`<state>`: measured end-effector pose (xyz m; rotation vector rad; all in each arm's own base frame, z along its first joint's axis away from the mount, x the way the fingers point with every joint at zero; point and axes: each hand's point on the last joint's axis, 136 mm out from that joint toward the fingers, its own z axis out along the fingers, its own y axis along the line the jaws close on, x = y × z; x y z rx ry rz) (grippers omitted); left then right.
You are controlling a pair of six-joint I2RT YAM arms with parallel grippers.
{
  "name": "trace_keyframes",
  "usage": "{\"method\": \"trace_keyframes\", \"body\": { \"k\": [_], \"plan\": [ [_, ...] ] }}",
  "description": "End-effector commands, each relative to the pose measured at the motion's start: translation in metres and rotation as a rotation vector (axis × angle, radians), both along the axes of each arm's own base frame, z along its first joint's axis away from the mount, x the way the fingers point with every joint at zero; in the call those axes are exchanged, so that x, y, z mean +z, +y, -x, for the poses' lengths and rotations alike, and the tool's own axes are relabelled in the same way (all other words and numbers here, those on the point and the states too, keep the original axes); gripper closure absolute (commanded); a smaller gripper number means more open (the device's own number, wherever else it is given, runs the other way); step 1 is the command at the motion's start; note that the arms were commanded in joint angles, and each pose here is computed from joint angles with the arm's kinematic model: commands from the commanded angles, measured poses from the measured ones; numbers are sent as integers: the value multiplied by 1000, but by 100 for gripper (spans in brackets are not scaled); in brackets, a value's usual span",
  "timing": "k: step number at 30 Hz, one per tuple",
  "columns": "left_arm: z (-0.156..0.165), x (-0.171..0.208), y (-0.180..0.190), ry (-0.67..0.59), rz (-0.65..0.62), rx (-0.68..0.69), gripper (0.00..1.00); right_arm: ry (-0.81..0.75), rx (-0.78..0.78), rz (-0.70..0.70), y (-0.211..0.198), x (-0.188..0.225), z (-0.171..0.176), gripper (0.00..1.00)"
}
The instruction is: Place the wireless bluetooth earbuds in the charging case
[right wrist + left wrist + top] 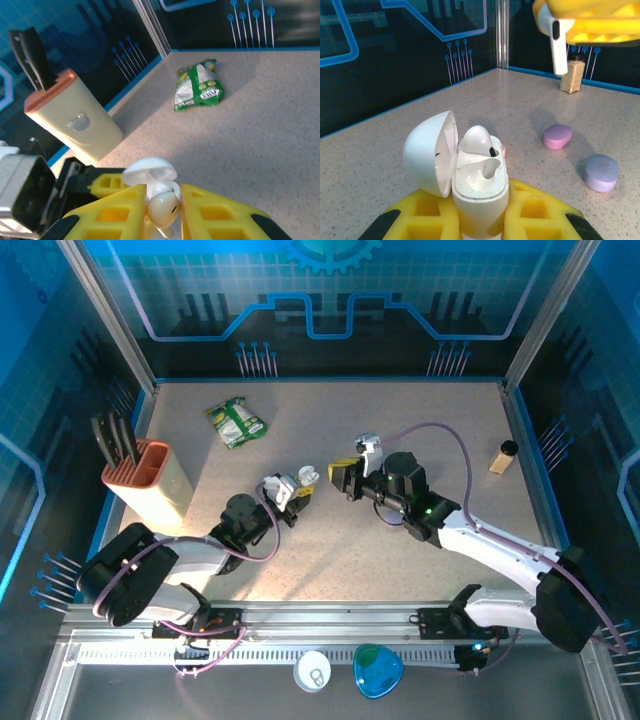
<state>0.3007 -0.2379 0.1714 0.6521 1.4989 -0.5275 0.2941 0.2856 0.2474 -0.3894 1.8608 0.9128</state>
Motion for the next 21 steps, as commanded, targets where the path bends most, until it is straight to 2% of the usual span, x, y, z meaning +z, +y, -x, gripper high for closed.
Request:
{"method": "trace_keyframes", "body": {
  "k": [1,21],
  "plan": [
    [-5,28,-9,-89,44,-1,93,-70,39,-60,10,22,4,77],
    [0,31,-16,-93,57,-26,93,-40,112,-51,43,8,-6,77]
  ]
}}
